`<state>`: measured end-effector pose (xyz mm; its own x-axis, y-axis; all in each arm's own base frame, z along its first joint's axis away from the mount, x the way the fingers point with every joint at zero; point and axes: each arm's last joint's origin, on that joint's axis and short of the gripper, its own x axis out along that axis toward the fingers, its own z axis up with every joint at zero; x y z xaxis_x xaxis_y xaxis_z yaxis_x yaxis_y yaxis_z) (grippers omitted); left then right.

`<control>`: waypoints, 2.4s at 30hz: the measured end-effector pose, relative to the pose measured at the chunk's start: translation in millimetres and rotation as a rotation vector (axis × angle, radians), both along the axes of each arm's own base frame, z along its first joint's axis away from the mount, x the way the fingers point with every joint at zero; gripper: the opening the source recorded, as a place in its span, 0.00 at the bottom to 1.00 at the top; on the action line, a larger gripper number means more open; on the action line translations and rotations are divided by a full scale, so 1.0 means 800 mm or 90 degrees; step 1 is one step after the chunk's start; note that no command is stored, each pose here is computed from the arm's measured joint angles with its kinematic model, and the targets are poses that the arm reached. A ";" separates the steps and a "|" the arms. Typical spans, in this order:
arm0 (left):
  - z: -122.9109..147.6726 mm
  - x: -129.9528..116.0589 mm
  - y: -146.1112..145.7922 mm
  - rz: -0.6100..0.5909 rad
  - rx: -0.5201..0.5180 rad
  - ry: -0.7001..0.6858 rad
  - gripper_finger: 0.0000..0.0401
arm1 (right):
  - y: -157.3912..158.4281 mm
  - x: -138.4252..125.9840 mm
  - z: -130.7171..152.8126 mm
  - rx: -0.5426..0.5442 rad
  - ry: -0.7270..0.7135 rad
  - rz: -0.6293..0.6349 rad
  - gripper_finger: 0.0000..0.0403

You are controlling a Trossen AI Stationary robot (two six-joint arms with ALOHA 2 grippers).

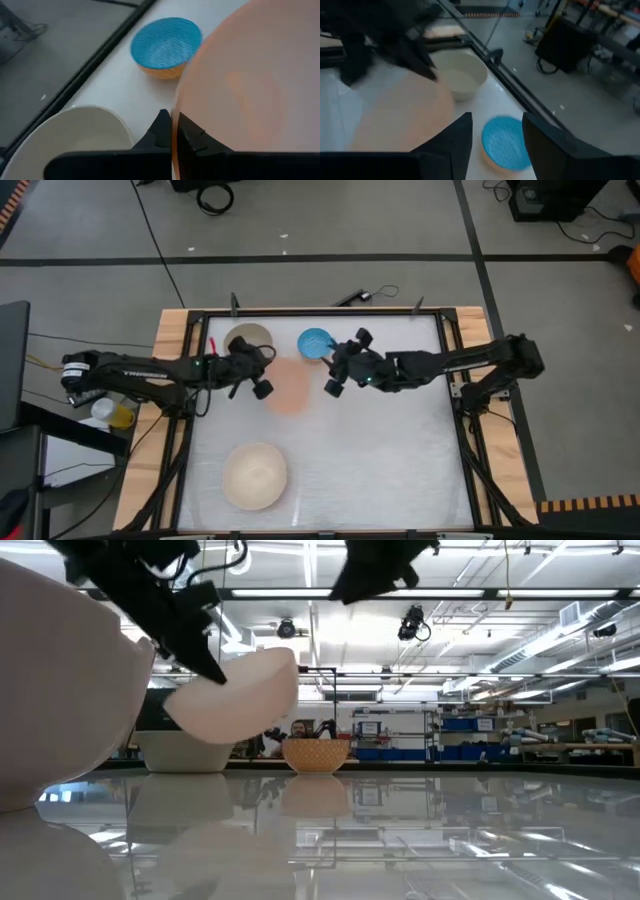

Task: Nest bowls inside each other
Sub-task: Stack the orange bowl on top of the white bowl, then stack the gray bowl on top of the orange bowl

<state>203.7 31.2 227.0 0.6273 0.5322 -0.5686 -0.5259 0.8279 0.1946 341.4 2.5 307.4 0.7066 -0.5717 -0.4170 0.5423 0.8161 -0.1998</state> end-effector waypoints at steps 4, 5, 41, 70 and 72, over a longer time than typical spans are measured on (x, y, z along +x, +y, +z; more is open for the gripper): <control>0.016 -0.006 -0.021 -0.032 -0.022 0.062 0.00 | -0.001 -0.019 -0.027 0.035 0.007 -0.023 0.45; 0.019 -0.008 -0.028 -0.040 -0.030 0.071 0.00 | -0.002 -0.024 -0.035 0.046 0.003 -0.030 0.45; 0.004 0.016 -0.176 -0.324 -0.296 0.288 0.12 | 0.023 -0.067 -0.134 0.276 -0.135 -0.010 0.44; 0.075 -0.008 -0.152 -0.220 -0.024 0.021 0.58 | 0.026 -0.043 -0.187 0.311 -0.088 -0.005 0.44; 0.065 -0.015 -0.145 -0.221 -0.016 -0.020 0.58 | 0.026 -0.042 -0.186 0.313 -0.091 0.005 0.44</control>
